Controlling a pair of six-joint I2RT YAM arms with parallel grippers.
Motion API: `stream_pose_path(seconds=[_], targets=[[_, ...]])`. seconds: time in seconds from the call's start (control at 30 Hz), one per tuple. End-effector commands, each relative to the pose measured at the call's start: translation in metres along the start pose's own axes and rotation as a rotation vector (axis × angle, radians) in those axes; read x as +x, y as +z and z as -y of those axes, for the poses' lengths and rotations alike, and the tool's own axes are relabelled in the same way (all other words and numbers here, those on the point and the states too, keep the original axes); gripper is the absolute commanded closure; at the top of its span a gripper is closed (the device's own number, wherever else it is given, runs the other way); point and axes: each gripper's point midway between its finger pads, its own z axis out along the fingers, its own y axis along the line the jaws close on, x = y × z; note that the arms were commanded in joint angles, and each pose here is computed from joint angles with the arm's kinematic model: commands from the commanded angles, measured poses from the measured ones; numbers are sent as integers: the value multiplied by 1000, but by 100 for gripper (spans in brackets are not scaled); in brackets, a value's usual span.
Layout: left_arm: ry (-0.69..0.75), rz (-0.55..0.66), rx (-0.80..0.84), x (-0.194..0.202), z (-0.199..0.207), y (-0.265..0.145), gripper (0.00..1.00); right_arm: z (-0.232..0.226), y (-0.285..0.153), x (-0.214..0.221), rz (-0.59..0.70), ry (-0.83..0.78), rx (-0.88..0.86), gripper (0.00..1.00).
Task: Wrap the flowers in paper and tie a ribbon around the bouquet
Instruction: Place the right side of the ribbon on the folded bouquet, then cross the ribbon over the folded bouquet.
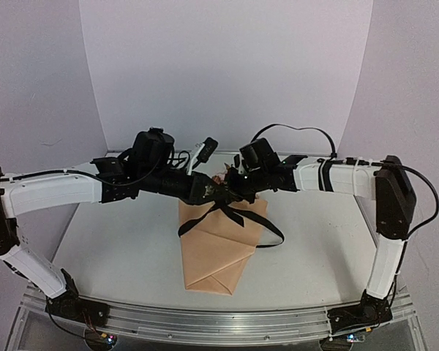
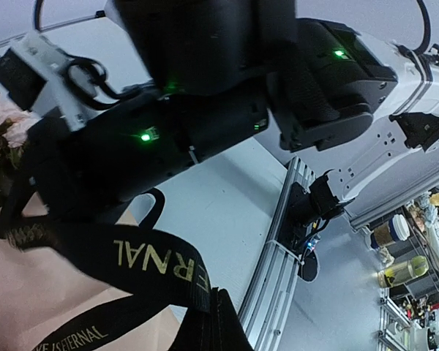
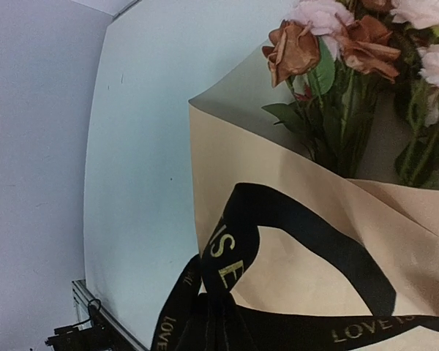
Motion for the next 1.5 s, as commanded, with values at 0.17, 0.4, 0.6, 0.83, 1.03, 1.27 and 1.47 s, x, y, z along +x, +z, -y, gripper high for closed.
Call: stream_pose_path(seconds=[0.17, 0.4, 0.6, 0.83, 1.03, 1.27, 1.47], targets=[[121, 109, 94, -27, 5, 22, 100, -23, -10, -27, -4, 92, -232, 61], [42, 151, 148, -31, -14, 10, 100, 0, -58, -33, 134, 115, -160, 40], [27, 43, 260, -25, -13, 24, 100, 40, -108, -28, 314, 52, -69, 30], [-28, -125, 384, -8, -19, 60, 99, 54, -135, -8, 398, -90, -91, 23], [-48, -158, 388, -4, -27, 73, 99, 37, -137, -1, 371, -140, -157, 31], [-126, -175, 399, -9, -40, 87, 100, 32, -129, 27, 341, -239, -130, 41], [-196, -180, 428, -13, -49, 86, 99, 36, -123, 36, 334, -295, -77, 44]])
